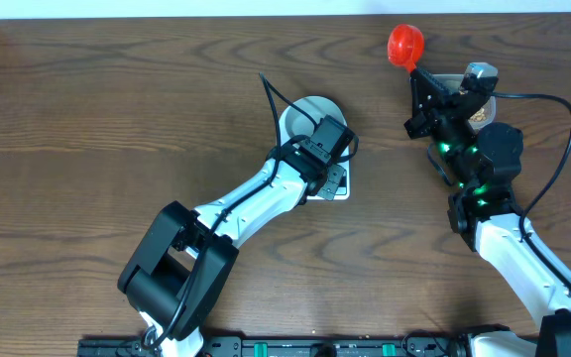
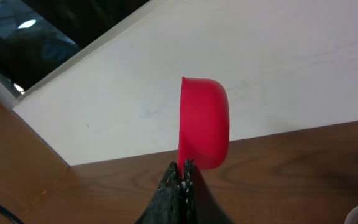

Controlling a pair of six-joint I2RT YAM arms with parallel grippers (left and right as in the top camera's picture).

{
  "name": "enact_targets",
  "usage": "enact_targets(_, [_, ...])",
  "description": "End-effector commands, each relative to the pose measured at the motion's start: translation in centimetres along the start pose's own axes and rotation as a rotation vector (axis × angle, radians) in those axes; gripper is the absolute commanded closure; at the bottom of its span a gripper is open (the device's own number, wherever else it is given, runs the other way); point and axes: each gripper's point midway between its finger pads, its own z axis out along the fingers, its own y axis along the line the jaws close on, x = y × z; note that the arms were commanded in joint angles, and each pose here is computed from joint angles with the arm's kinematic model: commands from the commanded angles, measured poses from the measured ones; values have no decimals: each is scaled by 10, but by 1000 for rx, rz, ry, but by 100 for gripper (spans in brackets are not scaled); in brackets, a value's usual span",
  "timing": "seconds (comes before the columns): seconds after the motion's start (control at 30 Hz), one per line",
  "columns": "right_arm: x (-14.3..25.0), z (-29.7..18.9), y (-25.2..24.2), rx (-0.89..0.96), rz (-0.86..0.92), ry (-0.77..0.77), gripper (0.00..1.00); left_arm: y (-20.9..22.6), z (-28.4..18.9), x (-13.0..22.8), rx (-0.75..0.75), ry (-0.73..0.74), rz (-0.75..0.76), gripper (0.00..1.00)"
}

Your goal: Scoop item into bowl and weigh 50g on scale

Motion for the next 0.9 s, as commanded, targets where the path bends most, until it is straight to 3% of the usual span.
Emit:
enact_targets(0.0, [-9,2,0,5,-23,-20,99,2,4,4,-8,9,11,93])
enact_targets(0.87, [-9,2,0,5,-22,-20,99,-5,20,18,32,50,12,93])
